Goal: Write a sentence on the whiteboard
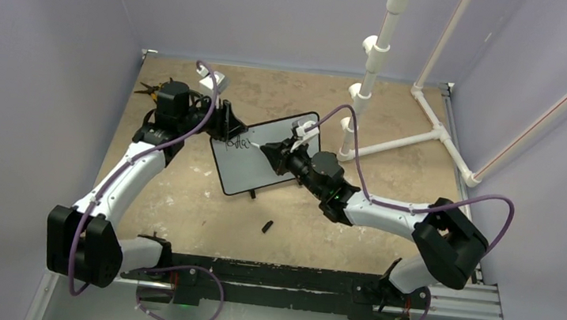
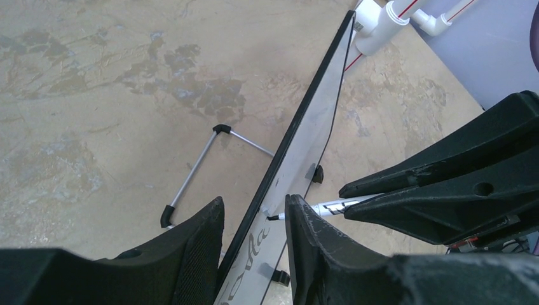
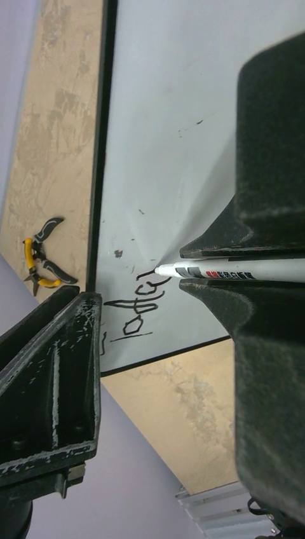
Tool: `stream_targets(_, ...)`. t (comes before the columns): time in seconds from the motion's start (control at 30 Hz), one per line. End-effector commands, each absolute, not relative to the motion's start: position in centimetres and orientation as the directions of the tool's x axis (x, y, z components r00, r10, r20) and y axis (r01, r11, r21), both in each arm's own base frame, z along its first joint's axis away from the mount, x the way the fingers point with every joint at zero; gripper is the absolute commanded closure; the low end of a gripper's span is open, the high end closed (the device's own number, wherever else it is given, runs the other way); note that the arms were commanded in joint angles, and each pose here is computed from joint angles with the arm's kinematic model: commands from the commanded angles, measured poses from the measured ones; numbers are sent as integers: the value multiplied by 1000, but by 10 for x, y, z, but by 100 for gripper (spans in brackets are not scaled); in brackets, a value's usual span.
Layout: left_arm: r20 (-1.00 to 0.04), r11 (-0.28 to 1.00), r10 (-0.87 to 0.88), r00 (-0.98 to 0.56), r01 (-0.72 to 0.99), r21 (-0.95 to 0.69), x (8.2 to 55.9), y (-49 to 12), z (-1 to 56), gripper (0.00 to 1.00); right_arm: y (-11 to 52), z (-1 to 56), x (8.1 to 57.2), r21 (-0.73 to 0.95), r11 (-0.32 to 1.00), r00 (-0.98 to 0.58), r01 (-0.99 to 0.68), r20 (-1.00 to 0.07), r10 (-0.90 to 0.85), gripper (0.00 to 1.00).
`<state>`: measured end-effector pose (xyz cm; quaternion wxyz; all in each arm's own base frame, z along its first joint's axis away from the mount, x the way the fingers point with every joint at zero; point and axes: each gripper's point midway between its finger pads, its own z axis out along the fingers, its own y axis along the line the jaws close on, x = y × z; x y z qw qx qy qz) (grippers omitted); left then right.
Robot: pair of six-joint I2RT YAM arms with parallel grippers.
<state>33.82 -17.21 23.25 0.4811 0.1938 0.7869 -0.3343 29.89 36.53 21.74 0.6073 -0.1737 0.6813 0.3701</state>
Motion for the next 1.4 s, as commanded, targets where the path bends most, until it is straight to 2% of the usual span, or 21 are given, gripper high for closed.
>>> stream_targets(0.0,-905,683,6,-425,663,-307,340,-177,236,61,356,221,302,306,687,-190,-659,-952,242,100)
stream_targets(0.23,-901,688,14,-434,658,-307,340,-178,231,63,352,234,298,307,678,-165,-668,-949,267,100)
stream_targets(0.53,-896,689,19,-444,655,-310,340,-178,226,71,350,263,300,316,664,-121,-678,-939,323,100)
stream_targets(0.9,-896,686,24,-443,659,-307,339,-180,226,73,355,249,313,317,683,-142,-658,-943,301,100)
stream_targets(1.37,-896,687,24,-444,658,-308,340,-179,226,74,354,219,303,323,672,-203,-666,-946,253,100)
